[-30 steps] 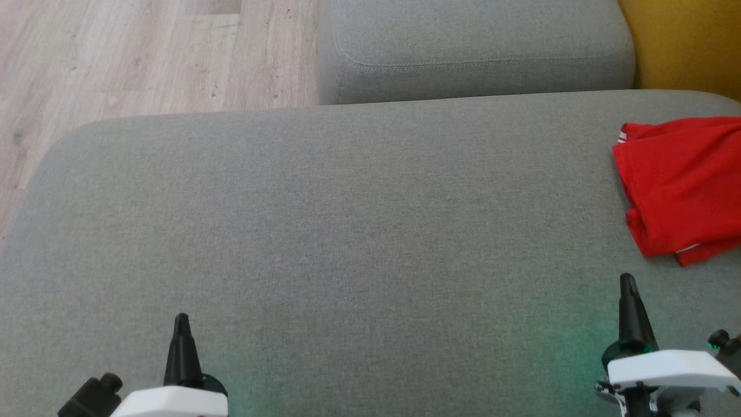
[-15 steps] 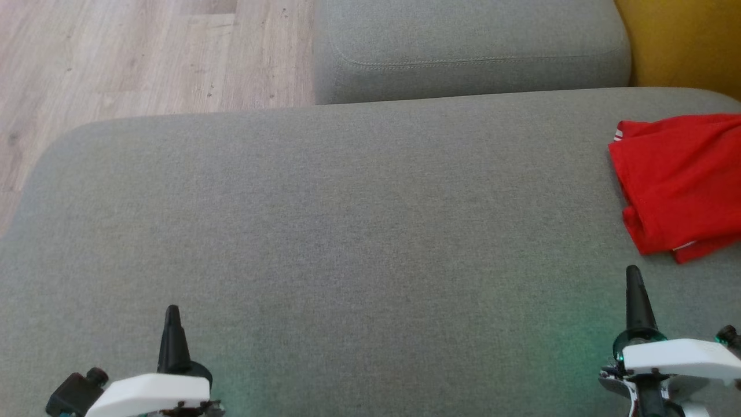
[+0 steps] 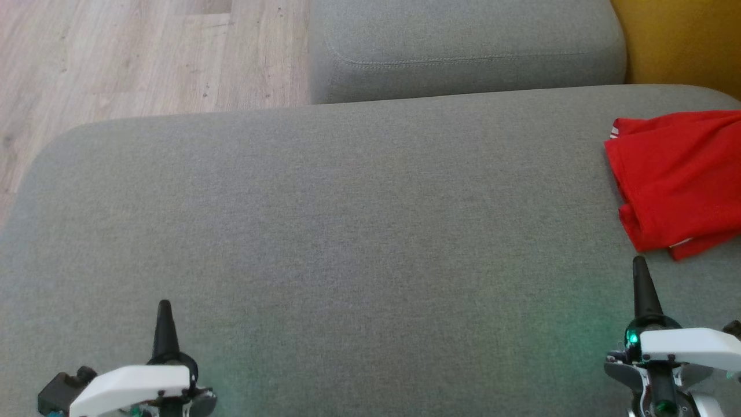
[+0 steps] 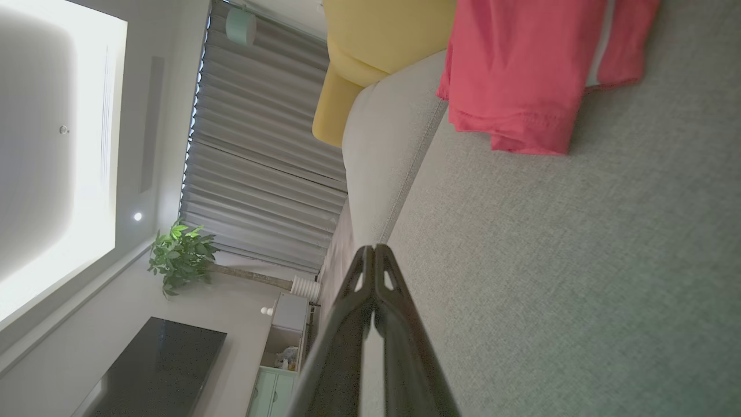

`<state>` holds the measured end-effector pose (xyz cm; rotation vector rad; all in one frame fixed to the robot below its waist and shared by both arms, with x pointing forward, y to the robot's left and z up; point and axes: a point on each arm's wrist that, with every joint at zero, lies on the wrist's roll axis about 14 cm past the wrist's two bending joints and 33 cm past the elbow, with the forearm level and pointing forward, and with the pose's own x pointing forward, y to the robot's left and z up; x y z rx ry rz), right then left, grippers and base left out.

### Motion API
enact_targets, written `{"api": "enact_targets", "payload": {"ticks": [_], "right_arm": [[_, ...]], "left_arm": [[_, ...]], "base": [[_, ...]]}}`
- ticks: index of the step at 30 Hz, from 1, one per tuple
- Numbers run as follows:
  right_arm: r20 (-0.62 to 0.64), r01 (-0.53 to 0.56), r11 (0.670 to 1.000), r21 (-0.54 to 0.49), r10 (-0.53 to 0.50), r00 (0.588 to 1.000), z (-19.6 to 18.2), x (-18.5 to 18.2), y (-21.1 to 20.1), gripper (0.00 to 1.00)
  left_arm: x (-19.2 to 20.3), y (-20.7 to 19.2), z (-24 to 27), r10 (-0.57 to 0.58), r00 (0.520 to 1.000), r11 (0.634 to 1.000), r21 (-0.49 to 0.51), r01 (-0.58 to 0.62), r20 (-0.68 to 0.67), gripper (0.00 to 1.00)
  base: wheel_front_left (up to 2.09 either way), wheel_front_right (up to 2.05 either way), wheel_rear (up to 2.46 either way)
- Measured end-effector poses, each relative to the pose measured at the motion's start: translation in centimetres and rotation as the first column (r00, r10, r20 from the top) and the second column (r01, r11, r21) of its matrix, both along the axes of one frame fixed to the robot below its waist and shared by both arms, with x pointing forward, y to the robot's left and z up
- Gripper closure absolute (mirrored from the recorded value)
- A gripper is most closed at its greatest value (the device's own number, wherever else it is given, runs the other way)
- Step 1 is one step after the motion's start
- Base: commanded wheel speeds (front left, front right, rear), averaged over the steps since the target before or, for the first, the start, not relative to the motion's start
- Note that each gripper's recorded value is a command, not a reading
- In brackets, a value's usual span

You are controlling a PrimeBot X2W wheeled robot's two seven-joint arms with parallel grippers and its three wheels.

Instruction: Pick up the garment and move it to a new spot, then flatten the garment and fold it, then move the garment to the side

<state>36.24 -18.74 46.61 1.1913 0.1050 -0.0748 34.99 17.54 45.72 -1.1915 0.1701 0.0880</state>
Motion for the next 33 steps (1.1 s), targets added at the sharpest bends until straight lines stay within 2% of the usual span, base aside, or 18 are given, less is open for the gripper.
{"api": "enact_targets", "payload": {"ticks": [16,33], "right_arm": [[0.011,0.035,0.982,0.186,-0.037,0.999,0.5,0.5,-0.9,1.0],[0.028,0.059,0.925,0.375,-0.075,0.997,1.2,1.1,-1.7,1.0]], "left_arm": [[1.2,0.6,0.8,0.027,0.999,0.983,-0.185,-0.022,0.024,1.0],[2.4,1.2,2.0,0.062,0.996,0.928,-0.372,-0.034,0.064,1.0]], "base": [[0.0,0.0,0.0],[0.0,0.0,0.0]]}}
